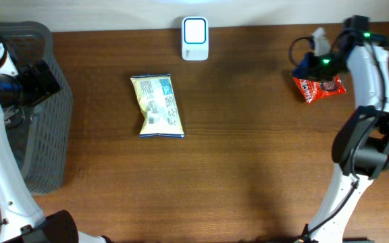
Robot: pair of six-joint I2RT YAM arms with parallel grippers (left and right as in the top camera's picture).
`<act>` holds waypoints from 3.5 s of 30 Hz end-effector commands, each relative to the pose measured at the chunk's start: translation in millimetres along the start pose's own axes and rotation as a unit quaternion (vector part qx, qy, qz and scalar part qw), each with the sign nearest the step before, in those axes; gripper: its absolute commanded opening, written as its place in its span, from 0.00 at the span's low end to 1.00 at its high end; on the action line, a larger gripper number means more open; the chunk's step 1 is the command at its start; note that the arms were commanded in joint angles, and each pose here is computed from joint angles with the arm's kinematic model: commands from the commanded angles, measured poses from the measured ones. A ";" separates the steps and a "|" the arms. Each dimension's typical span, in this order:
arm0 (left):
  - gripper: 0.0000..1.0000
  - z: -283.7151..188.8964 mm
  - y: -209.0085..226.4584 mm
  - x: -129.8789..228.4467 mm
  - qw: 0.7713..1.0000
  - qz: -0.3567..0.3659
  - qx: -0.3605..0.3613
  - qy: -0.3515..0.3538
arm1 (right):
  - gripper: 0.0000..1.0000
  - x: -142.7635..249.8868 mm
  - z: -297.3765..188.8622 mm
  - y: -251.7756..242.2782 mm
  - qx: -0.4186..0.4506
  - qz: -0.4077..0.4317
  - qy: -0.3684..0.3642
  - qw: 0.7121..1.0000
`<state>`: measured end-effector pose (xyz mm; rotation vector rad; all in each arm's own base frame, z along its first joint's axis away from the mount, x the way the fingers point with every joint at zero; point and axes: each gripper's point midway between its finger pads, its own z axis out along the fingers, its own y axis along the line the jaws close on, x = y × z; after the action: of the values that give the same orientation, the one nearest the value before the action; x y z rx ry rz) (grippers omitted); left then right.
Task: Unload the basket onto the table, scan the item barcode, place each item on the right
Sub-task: 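Carry the red bag to the table's right edge and release it, then reach the right gripper to the yellow snack bag and grasp it, then lift the yellow bag and move it rightward with the right gripper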
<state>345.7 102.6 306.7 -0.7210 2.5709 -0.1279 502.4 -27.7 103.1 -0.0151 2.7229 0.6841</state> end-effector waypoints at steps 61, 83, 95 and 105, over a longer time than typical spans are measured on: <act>0.99 -1.1 -0.5 0.3 1.000 -0.006 0.005 -0.001 | 0.85 109.8 196.8 296.1 -0.106 -0.115 0.166 0.974; 0.99 -1.1 -0.3 0.2 1.000 -0.007 0.005 -0.001 | 0.04 75.1 104.5 249.9 0.165 -0.165 0.071 0.970; 0.99 -1.1 -0.3 0.3 1.000 -0.006 0.005 -0.001 | 0.14 81.2 2.1 179.5 0.385 -0.144 0.066 0.909; 0.99 -1.1 -0.2 0.2 1.000 -0.007 0.004 -0.001 | 0.89 85.1 89.2 153.7 -0.106 -0.080 0.145 0.980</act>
<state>345.7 102.6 306.6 -0.7211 2.5713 -0.1279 448.1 121.1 79.5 -0.2964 2.9623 0.5274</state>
